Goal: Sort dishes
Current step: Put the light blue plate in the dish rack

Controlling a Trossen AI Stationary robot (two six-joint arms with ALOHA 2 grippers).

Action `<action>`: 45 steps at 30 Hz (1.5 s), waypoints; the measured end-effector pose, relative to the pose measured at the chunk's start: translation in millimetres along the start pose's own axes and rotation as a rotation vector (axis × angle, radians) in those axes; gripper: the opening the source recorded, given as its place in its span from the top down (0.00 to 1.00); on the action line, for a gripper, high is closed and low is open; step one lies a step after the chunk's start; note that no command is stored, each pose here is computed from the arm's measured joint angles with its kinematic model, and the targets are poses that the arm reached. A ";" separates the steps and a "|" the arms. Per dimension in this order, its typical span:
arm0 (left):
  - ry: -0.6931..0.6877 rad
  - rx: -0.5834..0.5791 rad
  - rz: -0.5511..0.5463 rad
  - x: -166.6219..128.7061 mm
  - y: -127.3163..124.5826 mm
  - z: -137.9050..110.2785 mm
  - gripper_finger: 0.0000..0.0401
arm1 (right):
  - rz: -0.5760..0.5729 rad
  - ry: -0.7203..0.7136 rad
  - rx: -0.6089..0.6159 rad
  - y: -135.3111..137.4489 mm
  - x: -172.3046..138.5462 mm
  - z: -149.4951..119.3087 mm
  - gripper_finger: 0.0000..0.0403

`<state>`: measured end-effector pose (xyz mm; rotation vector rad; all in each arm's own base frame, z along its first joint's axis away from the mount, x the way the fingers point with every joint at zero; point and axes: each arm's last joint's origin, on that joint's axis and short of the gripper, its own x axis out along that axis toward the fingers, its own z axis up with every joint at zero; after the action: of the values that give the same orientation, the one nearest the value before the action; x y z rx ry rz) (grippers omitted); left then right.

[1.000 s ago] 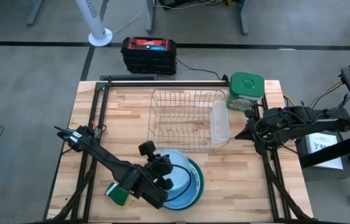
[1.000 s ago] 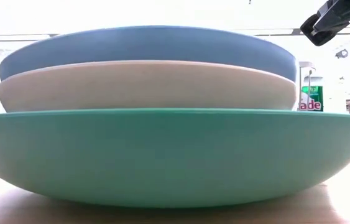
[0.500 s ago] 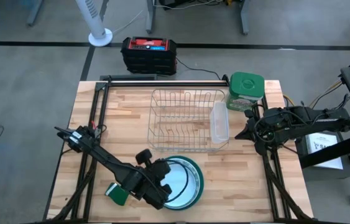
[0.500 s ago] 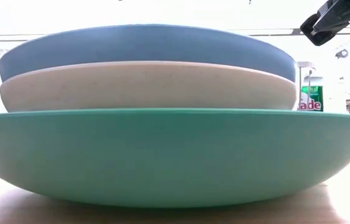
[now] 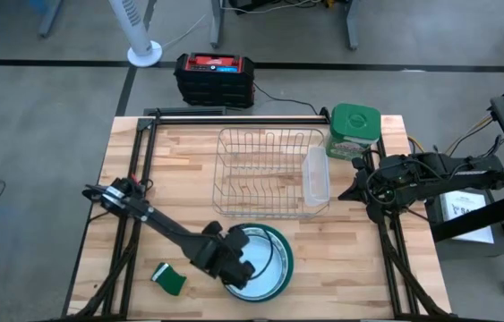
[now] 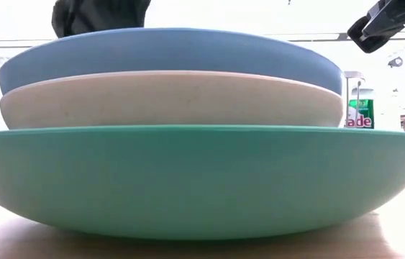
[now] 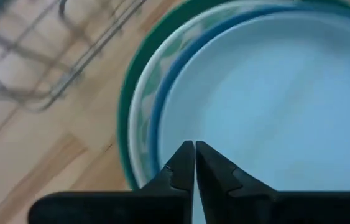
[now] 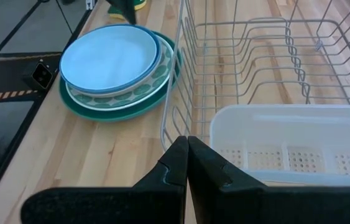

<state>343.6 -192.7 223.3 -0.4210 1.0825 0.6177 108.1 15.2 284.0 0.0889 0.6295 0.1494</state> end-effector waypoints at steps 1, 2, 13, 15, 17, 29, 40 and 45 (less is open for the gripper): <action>0.016 -0.005 0.004 4.0 1.6 -1.4 0.96 | 0.001 0.000 0.001 0.0 0.0 0.0 1.00; 0.026 -0.009 0.009 8.2 3.3 -2.4 0.94 | 0.000 0.000 0.002 0.0 0.0 0.0 1.00; -0.014 -0.009 0.067 21.5 7.9 -5.9 0.62 | 0.002 -0.002 0.022 0.1 0.0 0.2 1.00; -0.002 0.001 0.088 28.8 7.7 -9.1 0.58 | 0.002 -0.007 0.022 0.2 0.0 0.8 1.00; 0.007 0.006 0.101 35.5 6.0 -11.6 0.55 | 0.003 -0.012 0.021 0.2 0.1 1.3 1.00; 0.082 0.050 0.242 36.1 10.3 -12.1 0.58 | 0.005 -0.022 0.030 0.3 0.2 2.3 1.00; 0.086 0.051 0.258 25.7 9.5 -7.1 0.62 | 0.004 -0.022 0.029 0.3 0.2 2.3 1.00; 0.080 0.046 0.240 26.1 7.8 -6.6 0.62 | 0.004 -0.022 0.028 0.3 0.2 2.3 1.00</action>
<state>342.6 -184.0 196.7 -0.2795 1.2317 0.7920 109.6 15.4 285.8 0.1188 0.6093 0.1429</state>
